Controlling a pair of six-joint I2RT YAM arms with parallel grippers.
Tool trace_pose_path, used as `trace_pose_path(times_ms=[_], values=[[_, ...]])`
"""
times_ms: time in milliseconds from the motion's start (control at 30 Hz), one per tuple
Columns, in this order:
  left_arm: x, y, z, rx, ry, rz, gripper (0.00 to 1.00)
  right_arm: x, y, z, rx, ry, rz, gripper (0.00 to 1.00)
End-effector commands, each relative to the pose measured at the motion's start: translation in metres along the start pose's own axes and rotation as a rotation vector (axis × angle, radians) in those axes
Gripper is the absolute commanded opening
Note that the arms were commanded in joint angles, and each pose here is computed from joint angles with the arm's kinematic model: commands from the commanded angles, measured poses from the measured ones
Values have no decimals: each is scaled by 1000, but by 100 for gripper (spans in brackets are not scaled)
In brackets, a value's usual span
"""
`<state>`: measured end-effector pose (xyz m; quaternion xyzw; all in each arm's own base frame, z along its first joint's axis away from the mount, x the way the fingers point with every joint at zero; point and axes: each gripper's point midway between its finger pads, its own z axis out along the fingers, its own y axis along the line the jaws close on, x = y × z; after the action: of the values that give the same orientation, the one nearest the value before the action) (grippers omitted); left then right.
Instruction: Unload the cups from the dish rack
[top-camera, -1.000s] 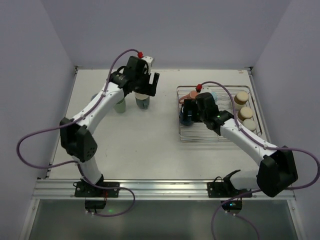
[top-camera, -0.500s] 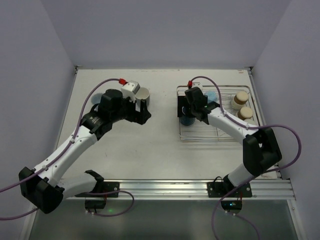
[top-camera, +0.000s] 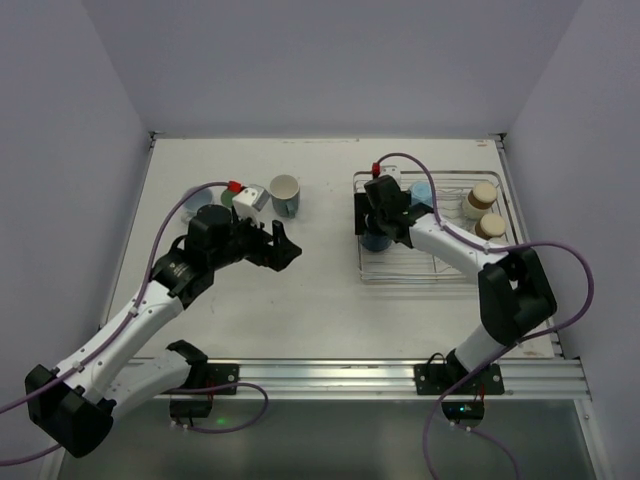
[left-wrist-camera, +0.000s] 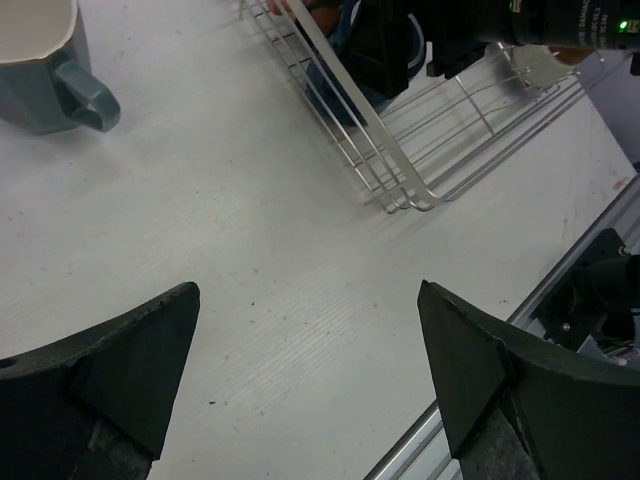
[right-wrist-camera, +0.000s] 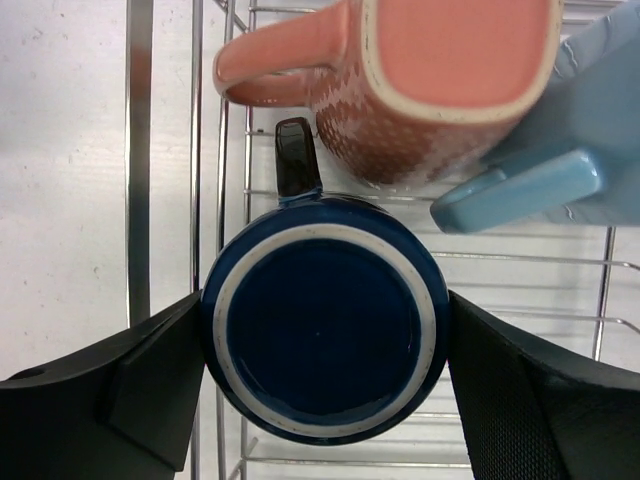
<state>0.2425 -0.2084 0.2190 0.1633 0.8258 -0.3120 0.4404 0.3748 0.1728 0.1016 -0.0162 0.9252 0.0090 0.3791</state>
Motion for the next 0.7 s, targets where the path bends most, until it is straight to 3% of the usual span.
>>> trace_pose_path(times_ms=[0, 200, 333, 500, 667], values=[[-12, -23, 2, 123, -48, -26, 94, -52, 0, -45, -26, -210, 65, 58], [-22, -55, 5, 310, -89, -92, 88, -66, -9, -96, -98, -340, 148, 52], [-27, -79, 7, 478, -126, -163, 86, -72, 0, -136, -260, -424, 230, 51], [-26, -98, 8, 620, -160, -255, 85, -74, 34, -208, -669, -550, 342, 44], [-29, -115, 10, 719, -187, -313, 82, -61, 68, -259, -1018, -505, 387, 43]])
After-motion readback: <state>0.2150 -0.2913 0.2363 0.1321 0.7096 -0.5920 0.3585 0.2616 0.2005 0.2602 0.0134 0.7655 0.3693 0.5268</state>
